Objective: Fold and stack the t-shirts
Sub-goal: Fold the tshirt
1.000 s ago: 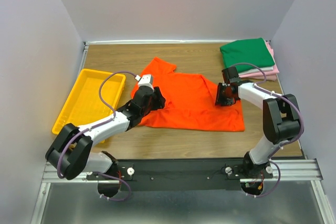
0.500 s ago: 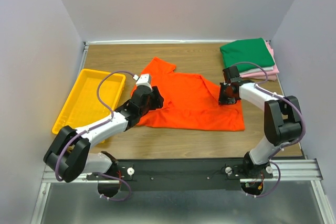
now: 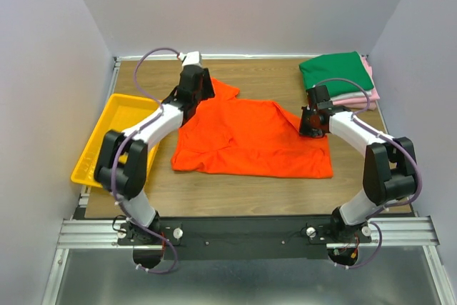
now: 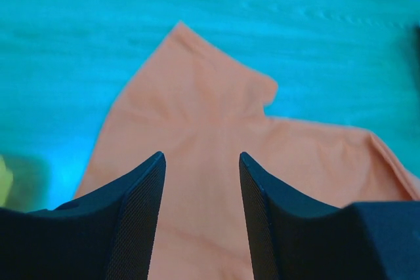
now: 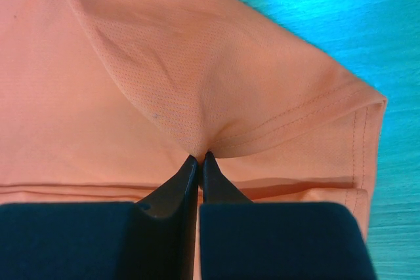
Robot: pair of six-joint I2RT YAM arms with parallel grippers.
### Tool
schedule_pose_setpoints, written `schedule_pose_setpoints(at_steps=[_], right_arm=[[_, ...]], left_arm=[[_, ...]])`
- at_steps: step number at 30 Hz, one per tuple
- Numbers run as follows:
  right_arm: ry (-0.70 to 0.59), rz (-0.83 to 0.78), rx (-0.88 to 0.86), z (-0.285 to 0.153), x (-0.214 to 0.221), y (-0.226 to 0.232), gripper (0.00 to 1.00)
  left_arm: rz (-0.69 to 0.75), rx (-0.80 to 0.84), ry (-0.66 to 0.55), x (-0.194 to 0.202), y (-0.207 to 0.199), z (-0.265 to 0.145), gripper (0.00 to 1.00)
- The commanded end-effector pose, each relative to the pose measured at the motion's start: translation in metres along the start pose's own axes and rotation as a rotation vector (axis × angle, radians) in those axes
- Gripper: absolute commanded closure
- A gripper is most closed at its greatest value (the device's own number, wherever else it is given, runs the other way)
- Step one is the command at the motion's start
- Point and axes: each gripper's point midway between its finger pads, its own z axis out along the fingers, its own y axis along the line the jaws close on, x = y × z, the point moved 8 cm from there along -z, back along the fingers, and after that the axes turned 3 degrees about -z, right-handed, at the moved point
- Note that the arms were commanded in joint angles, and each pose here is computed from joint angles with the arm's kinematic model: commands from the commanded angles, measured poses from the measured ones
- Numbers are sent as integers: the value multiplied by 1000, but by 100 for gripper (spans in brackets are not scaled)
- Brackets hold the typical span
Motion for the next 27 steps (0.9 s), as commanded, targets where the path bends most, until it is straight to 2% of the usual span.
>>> schedule_pose_setpoints(at_steps=[1,2,3,5,6,7,9,10,12,16,17,18,23,27], right_arm=[[1,-6,7,-5,1,0,91],[4,-6,7,-5,2,-1,91],[4,-8,3,-5,2,0,91],[8,-11,-4,-5,4,0,91],[9,-8,-4,-6,5,-1,91],[11,-11,-11,-6,6,0,91],[10,-14,-19,-7,7,0,91],[11,-16,-25,-7,8,1,91],[13,-18,-44,-8,8,2,91],[5,-19,-70,-9,9,4,91],[6,-19,-73,-9,9,4,91],[7,-16,-70,-8,10,3,91],[22,-21,-111,-6,14,7,91],[15,-19,-117,-8,15,7,91]], left_arm=[[134,-107,85,3,9,45,44],[138,-119,50,-15,1,55,44],[175,-161,121,2,9,72,44],[199,-194,133,2,9,88,44],[199,-189,107,-12,3,96,44],[221,-215,154,1,9,108,44],[226,-226,136,-12,5,119,44],[241,-251,177,-1,11,127,44],[244,-259,163,-10,13,135,44],[264,-272,197,-4,22,156,44],[264,-264,180,-14,21,159,44],[275,-273,215,-4,26,167,45],[298,-265,201,-12,26,185,45],[308,-249,244,-2,35,196,46]])
